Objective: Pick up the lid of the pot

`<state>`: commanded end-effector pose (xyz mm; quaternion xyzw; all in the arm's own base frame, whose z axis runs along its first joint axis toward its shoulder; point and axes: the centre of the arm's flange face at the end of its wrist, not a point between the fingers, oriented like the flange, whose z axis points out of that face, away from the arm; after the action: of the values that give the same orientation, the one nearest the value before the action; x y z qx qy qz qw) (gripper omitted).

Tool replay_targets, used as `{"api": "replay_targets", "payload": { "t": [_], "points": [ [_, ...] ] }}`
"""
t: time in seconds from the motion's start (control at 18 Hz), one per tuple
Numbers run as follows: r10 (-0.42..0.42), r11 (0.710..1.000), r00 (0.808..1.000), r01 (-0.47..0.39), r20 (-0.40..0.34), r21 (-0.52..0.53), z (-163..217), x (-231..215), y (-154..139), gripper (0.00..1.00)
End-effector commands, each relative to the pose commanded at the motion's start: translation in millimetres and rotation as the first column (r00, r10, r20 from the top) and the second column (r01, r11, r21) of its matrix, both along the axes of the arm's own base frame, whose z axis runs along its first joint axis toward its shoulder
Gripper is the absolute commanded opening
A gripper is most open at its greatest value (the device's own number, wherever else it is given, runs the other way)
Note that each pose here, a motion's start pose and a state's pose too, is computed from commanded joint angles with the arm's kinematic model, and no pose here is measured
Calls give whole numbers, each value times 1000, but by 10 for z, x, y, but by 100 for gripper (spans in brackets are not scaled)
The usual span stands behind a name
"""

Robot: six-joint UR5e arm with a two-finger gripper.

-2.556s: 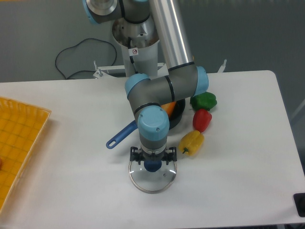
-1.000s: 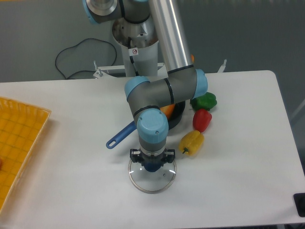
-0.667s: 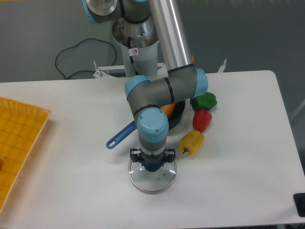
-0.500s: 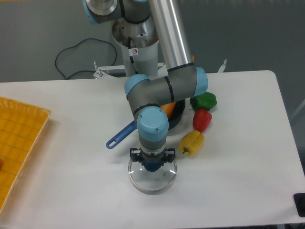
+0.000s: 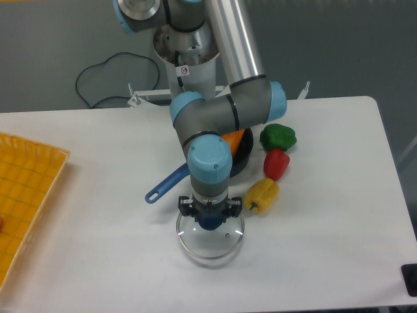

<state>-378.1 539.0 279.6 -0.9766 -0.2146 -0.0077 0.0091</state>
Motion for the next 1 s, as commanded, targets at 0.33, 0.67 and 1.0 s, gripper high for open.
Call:
{"api": "replay_targets", "payload": {
  "t": [0.33, 0.67, 1.0],
  "points": [
    [-34, 999, 999, 34, 14, -4, 320, -108, -172, 45],
    [-49, 999, 999, 49, -7, 12, 587, -164, -240, 43],
    [-73, 997, 997, 74, -18, 20, 682, -204, -308, 42]
  ]
}}
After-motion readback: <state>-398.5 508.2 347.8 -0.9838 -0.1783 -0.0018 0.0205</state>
